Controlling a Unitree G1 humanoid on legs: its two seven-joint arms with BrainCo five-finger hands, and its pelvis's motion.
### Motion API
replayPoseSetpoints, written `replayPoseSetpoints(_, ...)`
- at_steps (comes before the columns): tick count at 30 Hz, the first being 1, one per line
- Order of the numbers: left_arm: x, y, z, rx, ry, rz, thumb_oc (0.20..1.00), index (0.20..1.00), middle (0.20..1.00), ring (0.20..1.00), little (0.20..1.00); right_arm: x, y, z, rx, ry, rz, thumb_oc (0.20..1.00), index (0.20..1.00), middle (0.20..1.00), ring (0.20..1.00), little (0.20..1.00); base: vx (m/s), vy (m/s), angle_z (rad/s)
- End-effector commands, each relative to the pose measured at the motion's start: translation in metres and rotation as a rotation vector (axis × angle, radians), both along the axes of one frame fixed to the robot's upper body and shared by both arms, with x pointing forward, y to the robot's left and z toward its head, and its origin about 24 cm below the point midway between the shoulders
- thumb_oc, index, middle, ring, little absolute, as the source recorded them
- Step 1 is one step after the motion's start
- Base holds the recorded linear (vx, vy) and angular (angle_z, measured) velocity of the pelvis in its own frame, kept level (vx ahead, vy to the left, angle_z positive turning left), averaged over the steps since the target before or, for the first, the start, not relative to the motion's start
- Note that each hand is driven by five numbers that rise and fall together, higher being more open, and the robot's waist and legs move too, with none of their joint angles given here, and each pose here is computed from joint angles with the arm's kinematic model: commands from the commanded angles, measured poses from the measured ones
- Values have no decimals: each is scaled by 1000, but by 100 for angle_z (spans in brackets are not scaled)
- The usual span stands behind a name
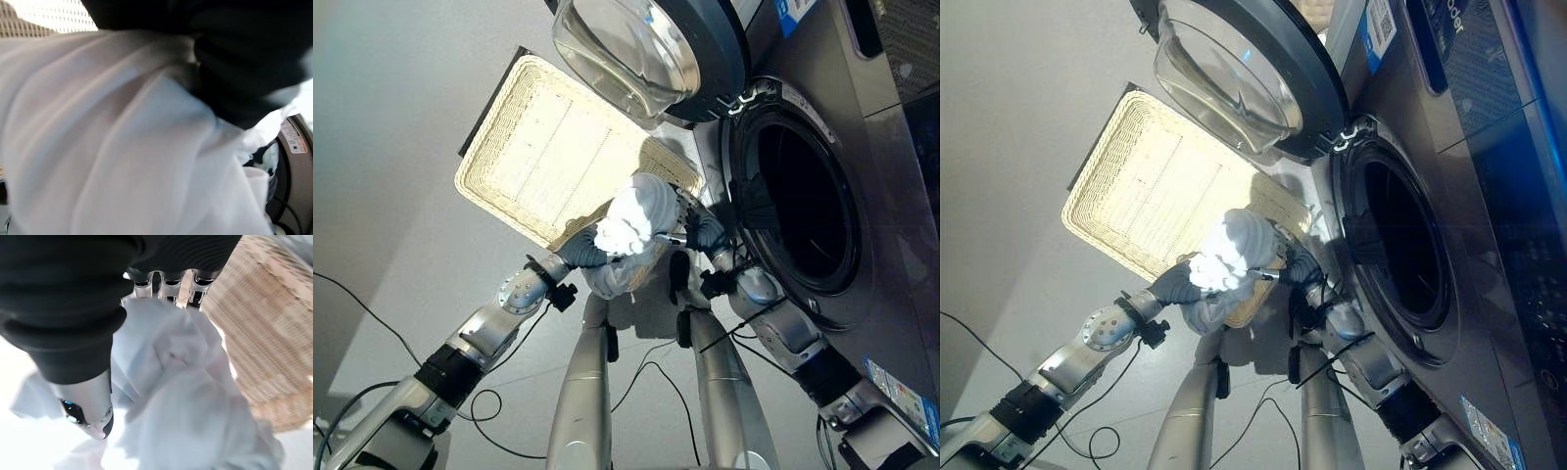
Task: Put the clothes into the washing machine.
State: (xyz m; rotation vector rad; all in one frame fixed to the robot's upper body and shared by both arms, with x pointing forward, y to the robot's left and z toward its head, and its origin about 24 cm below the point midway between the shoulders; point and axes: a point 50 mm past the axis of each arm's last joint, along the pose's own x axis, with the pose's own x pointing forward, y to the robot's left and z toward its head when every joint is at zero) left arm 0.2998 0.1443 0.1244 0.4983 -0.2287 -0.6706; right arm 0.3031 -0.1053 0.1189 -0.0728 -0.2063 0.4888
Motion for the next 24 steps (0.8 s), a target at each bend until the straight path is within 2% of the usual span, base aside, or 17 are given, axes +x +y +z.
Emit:
replayPoseSetpoints(1,-13,-30,21,-93,-35,-187,200,200,200,200,200,-11,19,15,41,-49,125,1000,1000,1000,1000,1000,-3,22,-3)
replayPoseSetpoints(14,-21,-47,9,-34,167,-407,200,200,200,200,200,-7,24,10,63,19,164,1000,1000,1000,1000,1000,0,0,-1)
replayPoseSetpoints(24,-21,-48,-9,95,263,-408,200,200,200,200,200,-11,30,10,180,77,253,1000,1000,1000,1000,1000,0,0,0)
